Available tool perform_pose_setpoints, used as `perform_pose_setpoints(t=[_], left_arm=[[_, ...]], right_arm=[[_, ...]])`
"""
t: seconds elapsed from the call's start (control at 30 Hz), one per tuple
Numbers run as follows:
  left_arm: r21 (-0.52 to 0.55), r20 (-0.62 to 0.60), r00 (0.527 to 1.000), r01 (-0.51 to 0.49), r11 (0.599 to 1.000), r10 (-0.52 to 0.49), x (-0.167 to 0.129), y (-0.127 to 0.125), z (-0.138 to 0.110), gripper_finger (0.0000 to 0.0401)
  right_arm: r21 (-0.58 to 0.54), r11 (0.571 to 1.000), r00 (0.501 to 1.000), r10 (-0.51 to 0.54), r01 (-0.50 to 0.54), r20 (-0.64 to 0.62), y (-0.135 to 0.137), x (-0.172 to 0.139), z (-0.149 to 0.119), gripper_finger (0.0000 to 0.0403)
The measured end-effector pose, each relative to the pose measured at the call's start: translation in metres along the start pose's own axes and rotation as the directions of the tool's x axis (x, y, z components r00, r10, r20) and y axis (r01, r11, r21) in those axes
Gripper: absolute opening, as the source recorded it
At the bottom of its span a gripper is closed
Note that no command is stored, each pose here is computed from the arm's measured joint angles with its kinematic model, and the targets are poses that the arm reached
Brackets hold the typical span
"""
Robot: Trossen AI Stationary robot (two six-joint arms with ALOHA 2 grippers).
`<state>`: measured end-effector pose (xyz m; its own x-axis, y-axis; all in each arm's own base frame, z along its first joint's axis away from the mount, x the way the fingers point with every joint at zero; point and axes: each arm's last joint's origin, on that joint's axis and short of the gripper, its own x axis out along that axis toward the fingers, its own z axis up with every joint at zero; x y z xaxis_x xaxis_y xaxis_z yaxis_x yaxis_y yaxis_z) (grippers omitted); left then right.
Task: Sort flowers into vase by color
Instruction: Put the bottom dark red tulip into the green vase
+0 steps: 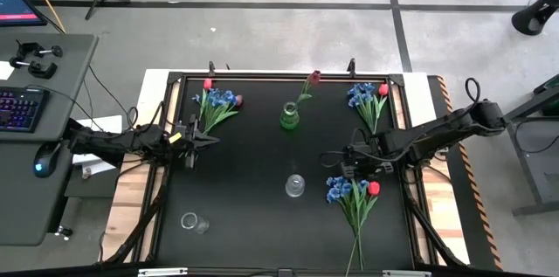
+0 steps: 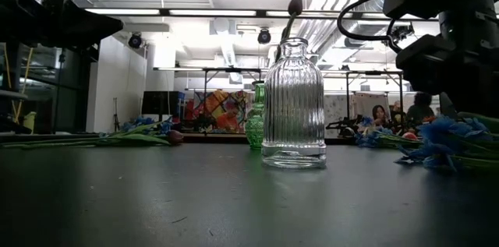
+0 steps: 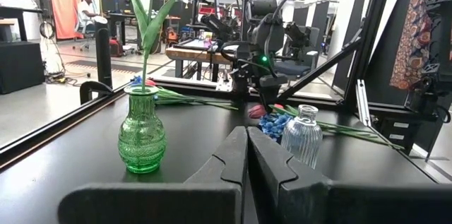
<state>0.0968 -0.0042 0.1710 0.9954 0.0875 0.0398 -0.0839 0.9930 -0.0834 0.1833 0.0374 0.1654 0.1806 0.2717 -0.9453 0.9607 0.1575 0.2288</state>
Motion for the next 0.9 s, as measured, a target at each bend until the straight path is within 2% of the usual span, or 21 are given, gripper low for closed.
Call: perform_pose_setpoints(t=[0.53,0.9], left_arm=[[0.000,0.000,1.000,0.000,1.000,0.000,0.0000,0.0000,0.0000,0.0000],[0.000,0.000,1.000,0.000,1.000,0.000,0.0000,0.0000,-0.0001,0.0000]], right_arm=[[-0.008,1.000,1.000,-0.024,0.024,-0.006,0.0000,0.0043,-0.0066,0.0071],[0.009,1.000,0.999,-0.023,0.023,0.043,0.0005,0.0052,-0.0049,0.0071]])
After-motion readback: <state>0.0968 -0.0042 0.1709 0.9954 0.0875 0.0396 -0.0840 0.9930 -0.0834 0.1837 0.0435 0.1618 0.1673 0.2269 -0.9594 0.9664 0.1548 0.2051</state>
